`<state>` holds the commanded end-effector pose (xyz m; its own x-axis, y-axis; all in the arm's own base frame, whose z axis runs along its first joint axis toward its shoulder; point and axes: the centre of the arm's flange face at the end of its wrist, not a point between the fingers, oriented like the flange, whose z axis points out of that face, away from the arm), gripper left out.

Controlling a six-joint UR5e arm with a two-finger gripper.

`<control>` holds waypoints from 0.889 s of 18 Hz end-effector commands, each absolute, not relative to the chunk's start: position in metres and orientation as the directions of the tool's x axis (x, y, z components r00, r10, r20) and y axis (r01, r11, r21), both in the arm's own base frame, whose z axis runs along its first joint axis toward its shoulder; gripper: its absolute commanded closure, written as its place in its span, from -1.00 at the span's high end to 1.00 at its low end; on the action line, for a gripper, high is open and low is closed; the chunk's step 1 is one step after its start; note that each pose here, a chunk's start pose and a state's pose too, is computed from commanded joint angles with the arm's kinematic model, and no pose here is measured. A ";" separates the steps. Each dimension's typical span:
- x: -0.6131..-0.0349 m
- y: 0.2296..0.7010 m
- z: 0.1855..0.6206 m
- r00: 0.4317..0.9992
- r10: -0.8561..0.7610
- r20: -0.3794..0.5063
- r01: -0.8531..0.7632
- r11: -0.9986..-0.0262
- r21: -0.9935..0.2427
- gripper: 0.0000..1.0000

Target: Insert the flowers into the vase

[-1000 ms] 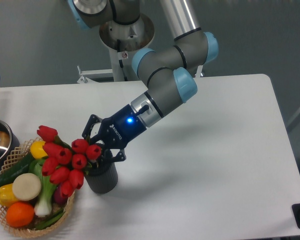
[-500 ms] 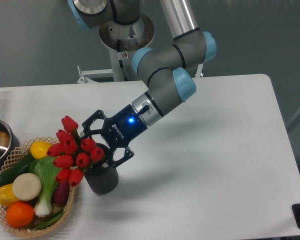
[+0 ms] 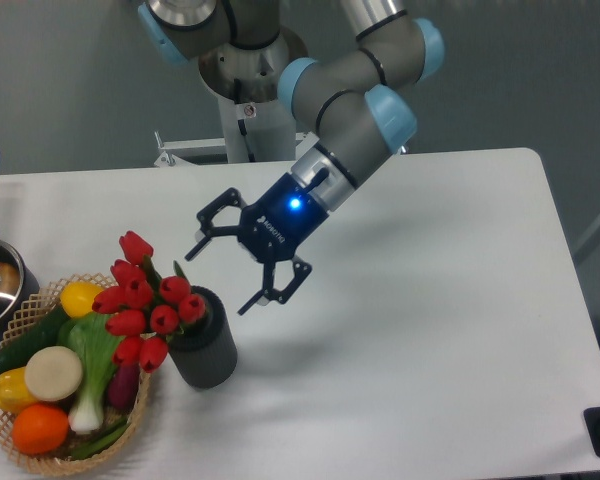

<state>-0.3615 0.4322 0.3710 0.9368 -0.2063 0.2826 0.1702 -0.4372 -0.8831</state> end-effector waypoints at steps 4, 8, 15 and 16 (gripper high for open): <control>-0.395 0.402 0.378 0.960 -0.119 0.255 0.179 -0.440 -0.880 1.00; -0.429 0.380 0.382 0.987 0.015 0.159 0.141 -0.549 -0.824 1.00; -0.483 0.341 0.389 0.968 0.217 -0.124 0.108 -0.812 -0.574 1.00; -0.489 0.331 0.376 0.960 0.200 -0.195 0.085 -0.875 -0.476 1.00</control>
